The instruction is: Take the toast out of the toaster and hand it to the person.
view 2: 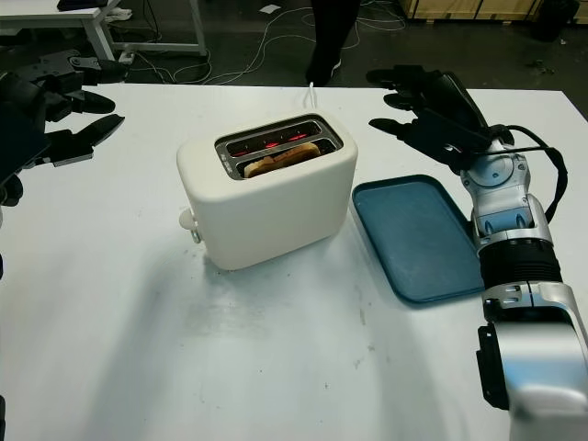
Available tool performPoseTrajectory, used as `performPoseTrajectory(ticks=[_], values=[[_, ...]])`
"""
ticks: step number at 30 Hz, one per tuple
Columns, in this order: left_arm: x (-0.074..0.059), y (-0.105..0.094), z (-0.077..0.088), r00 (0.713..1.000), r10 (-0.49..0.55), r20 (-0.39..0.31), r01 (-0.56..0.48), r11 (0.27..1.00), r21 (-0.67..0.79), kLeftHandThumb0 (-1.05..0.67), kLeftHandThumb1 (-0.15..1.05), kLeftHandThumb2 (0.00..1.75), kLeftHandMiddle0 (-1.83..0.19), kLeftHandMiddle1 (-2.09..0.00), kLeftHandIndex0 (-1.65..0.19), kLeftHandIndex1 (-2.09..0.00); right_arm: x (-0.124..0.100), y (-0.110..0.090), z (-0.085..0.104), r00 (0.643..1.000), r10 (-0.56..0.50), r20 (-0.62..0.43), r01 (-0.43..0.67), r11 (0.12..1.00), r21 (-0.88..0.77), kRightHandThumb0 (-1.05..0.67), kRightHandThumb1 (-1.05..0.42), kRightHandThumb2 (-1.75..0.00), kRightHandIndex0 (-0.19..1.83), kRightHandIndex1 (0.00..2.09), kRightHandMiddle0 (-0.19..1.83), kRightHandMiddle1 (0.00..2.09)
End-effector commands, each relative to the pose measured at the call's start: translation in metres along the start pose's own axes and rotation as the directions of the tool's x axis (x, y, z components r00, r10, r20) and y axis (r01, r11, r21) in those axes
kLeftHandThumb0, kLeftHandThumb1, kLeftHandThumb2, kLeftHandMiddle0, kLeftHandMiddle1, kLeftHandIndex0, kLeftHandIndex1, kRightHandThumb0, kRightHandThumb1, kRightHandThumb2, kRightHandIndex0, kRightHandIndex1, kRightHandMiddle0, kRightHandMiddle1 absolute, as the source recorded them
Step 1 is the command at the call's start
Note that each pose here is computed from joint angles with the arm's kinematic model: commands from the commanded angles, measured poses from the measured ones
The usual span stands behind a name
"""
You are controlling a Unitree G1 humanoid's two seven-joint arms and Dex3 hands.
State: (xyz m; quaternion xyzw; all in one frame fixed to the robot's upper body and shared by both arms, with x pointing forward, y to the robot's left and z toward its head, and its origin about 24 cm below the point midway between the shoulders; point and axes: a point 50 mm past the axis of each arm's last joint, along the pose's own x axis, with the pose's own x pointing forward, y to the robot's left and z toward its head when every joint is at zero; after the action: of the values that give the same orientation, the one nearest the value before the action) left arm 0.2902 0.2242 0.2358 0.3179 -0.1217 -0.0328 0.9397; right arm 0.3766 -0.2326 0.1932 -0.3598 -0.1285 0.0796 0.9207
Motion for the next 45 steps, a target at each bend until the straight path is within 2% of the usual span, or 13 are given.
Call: performPoseTrajectory(ticks=[1,7,45], values=[[-0.0002,-0.0017,-0.0007,1.0,-0.005,-0.006,0.005,1.0,-0.019,-0.38,0.87,0.35,-0.14,-0.95,-0.38,-0.43,-0.0021,-0.0027,-0.001,1.0,-0.022,-0.004,0.022,0.999,0.027,-0.34,-0.92,-0.12,0.62,0.01,0.56,0.0],[-0.0002,-0.0012,-0.002,1.0,-0.01,-0.015,0.01,1.0,-0.02,-0.4,0.88,0.34,-0.13,-0.97,-0.37,-0.44,-0.0023,-0.0019,0.0008,1.0,-0.012,-0.002,0.012,1.0,-0.011,-0.32,-0.92,-0.14,0.62,0.01,0.57,0.01],[-0.0004,0.0009,-0.0009,1.0,0.003,-0.016,-0.003,1.0,-0.011,-0.39,0.91,0.26,-0.12,-1.0,-0.35,-0.48,-0.0009,0.0021,0.0055,1.0,0.005,-0.008,-0.005,1.0,0.0,-0.31,-0.92,-0.12,0.62,0.01,0.55,0.0]])
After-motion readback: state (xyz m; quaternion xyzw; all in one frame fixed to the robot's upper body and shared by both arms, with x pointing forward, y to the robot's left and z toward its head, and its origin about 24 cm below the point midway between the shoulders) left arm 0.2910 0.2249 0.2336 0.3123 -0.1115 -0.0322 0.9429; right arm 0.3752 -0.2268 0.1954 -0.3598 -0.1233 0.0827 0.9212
